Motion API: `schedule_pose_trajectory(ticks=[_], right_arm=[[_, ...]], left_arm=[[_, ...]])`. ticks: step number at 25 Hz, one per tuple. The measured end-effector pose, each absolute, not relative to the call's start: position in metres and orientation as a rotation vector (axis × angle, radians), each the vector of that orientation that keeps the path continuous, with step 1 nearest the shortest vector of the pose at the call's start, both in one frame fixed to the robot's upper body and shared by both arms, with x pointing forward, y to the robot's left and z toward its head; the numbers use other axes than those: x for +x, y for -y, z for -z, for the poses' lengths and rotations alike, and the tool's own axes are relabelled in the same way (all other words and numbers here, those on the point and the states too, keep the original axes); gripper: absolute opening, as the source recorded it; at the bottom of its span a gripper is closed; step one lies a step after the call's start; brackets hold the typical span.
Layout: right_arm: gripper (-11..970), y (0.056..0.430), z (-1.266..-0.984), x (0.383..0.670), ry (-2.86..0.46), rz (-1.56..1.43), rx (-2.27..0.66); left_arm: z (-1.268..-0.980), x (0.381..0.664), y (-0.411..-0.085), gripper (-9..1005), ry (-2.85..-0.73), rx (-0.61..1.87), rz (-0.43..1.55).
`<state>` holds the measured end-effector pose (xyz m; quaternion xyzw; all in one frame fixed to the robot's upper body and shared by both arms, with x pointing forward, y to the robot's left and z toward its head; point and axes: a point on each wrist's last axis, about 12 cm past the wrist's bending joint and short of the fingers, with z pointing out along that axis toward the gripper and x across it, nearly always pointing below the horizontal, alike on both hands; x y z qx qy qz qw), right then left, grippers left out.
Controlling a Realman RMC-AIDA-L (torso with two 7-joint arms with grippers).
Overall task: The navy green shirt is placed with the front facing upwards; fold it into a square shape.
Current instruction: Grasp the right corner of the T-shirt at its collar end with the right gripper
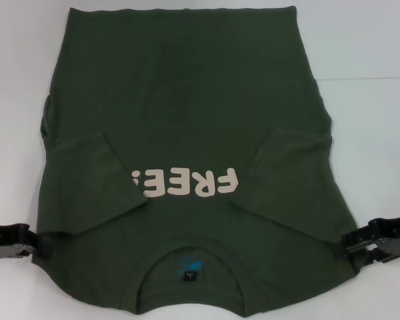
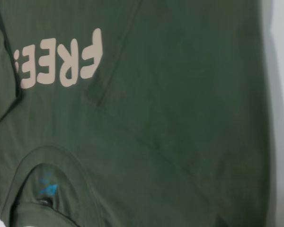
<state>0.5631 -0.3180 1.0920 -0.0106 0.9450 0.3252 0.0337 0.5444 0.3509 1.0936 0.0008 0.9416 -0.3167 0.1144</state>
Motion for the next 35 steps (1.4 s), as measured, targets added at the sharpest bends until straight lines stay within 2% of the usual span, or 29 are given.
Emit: schedule_pose_trajectory(ticks=[15, 35], right_arm=[[741, 0.325, -1.093, 0.562, -2.927, -0.97, -0.035], [741, 0.301, -1.095, 0.572, -2.919, -0.987, -0.113]], left_arm=[[-1.094, 0.544, -0.35, 38, -2.751, 0.0, 0.941], [-1.095, 0.546, -0.35, 39, -2.746, 0.003, 0.942]])
